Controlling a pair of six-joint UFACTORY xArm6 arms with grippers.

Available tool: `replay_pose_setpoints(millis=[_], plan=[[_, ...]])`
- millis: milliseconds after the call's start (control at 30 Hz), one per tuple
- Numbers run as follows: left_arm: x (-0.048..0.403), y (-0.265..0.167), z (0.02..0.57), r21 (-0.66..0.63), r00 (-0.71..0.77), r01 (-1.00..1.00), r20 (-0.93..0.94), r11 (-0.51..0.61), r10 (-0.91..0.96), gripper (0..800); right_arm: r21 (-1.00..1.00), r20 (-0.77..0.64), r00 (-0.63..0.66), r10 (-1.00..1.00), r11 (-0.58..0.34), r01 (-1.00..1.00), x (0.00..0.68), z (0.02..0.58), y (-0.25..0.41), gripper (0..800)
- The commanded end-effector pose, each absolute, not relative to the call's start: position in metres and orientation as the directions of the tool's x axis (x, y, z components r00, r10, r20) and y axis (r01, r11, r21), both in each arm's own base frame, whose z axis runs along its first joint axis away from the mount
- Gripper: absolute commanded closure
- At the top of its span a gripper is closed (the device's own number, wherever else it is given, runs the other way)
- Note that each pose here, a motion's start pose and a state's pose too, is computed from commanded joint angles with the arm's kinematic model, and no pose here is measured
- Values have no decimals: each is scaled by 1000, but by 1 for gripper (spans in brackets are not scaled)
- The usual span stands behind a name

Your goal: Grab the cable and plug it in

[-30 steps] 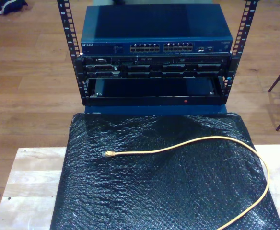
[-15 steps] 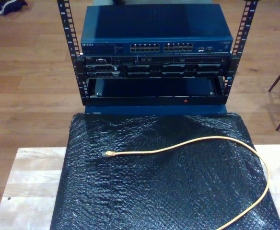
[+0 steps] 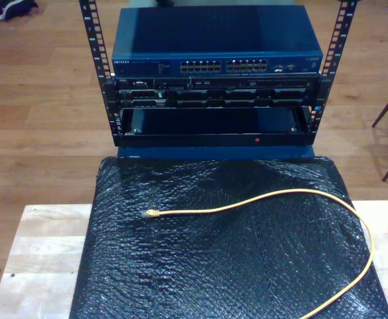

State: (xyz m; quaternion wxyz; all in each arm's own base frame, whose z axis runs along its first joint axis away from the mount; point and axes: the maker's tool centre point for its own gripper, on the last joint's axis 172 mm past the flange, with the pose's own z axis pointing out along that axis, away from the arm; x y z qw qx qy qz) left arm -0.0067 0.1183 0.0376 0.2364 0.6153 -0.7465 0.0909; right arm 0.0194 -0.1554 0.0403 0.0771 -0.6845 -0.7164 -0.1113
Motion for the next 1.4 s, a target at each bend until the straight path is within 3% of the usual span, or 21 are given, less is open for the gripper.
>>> replay_pose_setpoints(millis=[433, 867, 1400], plan=[[-9, 125, 58, 169, -121, -958, 489, 230, -864, 0, 57, 331, -41, 943, 24, 998, 23, 88, -163, 2], [0, 151, 105, 175, -97, -963, 490, 206, -866, 0, 11, 295, 150, 944, -161, 987, 35, 155, -204, 2], [71, 150, 159, 134, -61, -980, 509, 149, -859, 0, 15, 420, 318, 850, -357, 934, 148, 234, -219, 4]])
